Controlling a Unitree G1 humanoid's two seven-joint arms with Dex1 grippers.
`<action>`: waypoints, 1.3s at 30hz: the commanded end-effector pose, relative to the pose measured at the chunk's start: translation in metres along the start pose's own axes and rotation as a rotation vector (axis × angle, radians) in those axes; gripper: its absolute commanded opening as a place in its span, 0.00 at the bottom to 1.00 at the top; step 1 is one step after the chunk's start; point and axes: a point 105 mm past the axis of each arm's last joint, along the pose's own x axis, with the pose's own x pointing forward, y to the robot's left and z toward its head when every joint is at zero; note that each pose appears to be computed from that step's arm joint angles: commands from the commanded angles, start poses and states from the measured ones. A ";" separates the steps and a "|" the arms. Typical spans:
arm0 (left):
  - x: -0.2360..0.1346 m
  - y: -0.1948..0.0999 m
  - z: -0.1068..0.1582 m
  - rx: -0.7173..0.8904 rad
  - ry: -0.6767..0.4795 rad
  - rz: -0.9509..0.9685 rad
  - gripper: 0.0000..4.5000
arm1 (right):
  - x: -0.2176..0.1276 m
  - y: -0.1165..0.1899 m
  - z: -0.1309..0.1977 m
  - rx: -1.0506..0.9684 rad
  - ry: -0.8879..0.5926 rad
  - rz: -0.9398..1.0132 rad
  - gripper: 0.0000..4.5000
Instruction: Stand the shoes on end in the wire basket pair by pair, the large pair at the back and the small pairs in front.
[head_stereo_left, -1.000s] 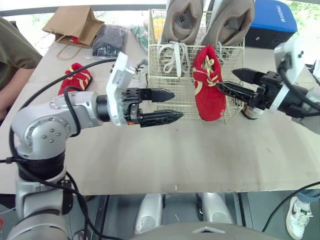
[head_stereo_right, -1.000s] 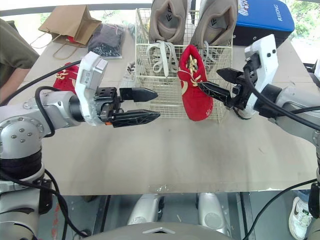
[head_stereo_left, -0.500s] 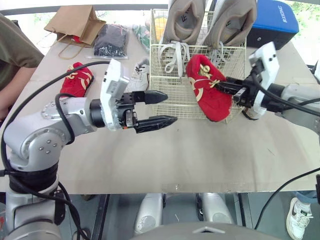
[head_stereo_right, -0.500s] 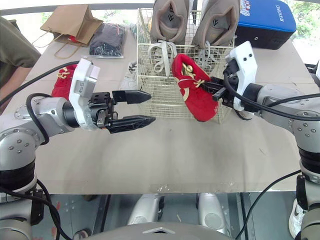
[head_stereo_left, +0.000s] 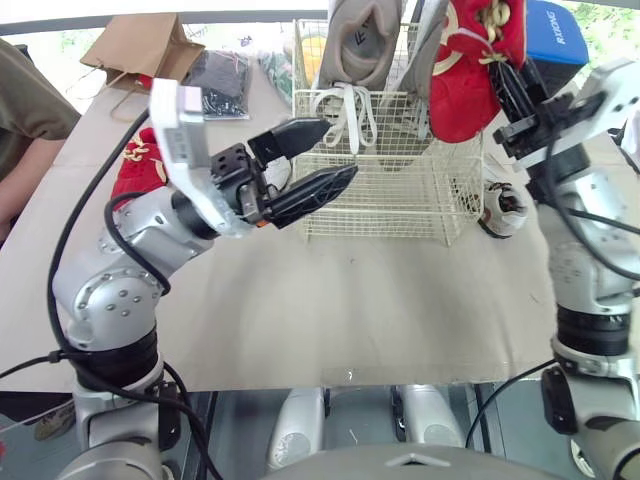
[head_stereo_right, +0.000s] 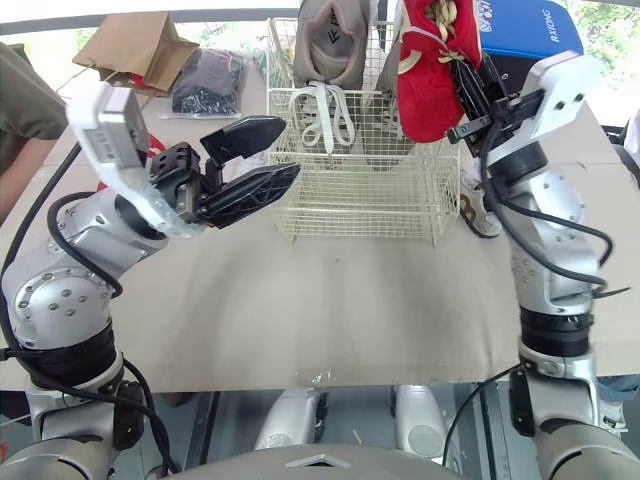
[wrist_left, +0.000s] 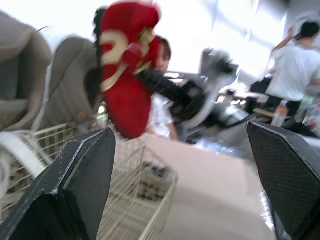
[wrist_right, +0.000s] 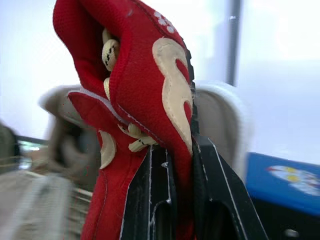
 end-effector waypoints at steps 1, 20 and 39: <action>-0.005 -0.013 0.006 0.035 0.003 -0.040 1.00 | 0.004 -0.005 0.008 -0.117 -0.097 0.004 0.00; -0.035 -0.002 0.005 0.058 0.081 0.076 1.00 | -0.035 0.001 -0.054 0.009 0.037 0.071 0.48; -0.076 0.073 -0.016 -0.013 0.107 0.499 1.00 | -0.058 0.023 0.009 -0.254 0.284 0.346 0.70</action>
